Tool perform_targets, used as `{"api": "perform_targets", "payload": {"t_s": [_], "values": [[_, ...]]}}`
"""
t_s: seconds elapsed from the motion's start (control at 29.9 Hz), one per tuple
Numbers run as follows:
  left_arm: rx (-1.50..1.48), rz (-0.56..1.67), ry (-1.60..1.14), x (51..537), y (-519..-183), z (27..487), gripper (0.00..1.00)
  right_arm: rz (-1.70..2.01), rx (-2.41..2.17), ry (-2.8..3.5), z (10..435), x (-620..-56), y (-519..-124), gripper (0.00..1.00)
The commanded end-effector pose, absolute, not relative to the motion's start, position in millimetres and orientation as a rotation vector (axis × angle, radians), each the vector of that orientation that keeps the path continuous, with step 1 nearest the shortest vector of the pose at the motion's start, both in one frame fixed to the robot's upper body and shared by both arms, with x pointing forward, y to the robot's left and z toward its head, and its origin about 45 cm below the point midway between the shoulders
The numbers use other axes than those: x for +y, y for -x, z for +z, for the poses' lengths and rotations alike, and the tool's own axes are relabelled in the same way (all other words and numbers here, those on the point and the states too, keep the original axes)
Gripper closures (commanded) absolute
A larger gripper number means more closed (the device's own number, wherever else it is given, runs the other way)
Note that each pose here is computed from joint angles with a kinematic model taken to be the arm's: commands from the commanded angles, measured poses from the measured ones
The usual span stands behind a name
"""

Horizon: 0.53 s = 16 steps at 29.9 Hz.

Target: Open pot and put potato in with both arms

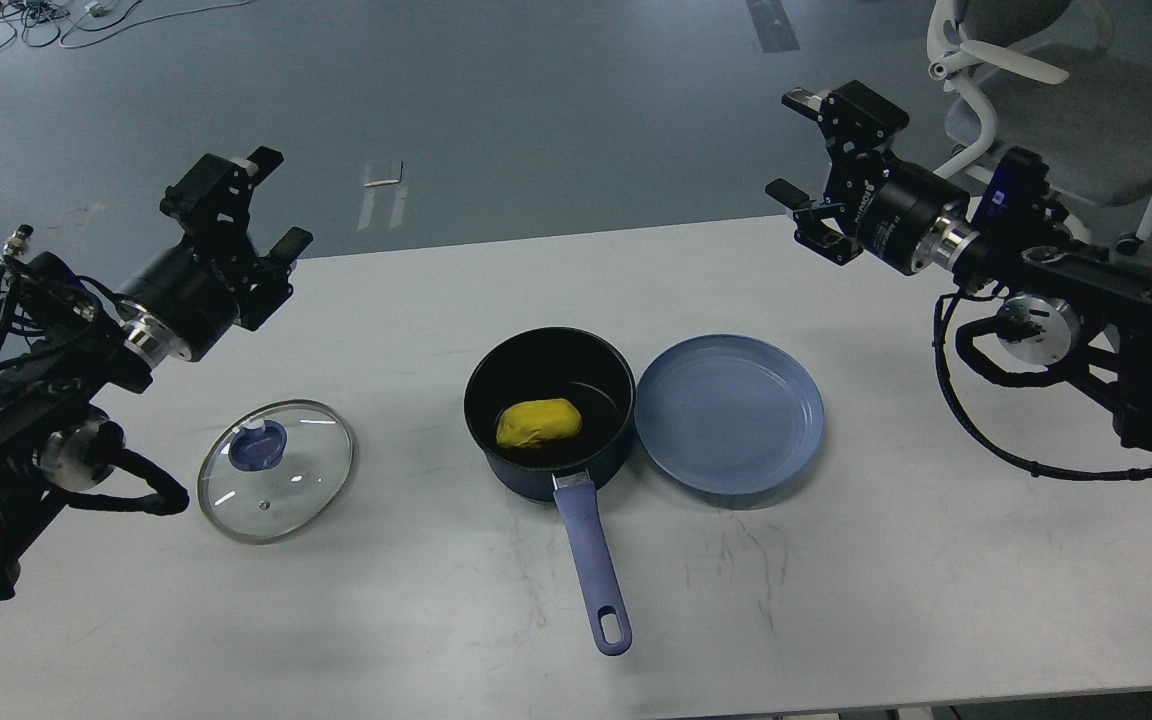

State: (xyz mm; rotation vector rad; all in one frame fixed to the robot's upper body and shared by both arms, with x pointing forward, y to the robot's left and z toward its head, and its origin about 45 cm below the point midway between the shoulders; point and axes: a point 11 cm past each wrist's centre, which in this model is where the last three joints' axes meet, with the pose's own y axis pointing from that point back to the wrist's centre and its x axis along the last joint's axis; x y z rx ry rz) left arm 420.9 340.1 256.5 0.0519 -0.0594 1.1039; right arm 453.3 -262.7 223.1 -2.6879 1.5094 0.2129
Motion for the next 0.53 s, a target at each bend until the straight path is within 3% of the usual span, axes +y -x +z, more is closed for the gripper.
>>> {"api": "perform_targets", "payload": {"t_s": [0.0,0.5], "values": [[0.0,1.1,-0.047,333.0,-414.8,235.3,0.02,0.351,1.583,2.523,198.6,-285.2,-436.9,0.01],[0.174,1.053,0.092,326.1,-402.5,214.0,0.02,0.491,1.597,2.386,176.5,-297.2,-416.8,0.01]]}}
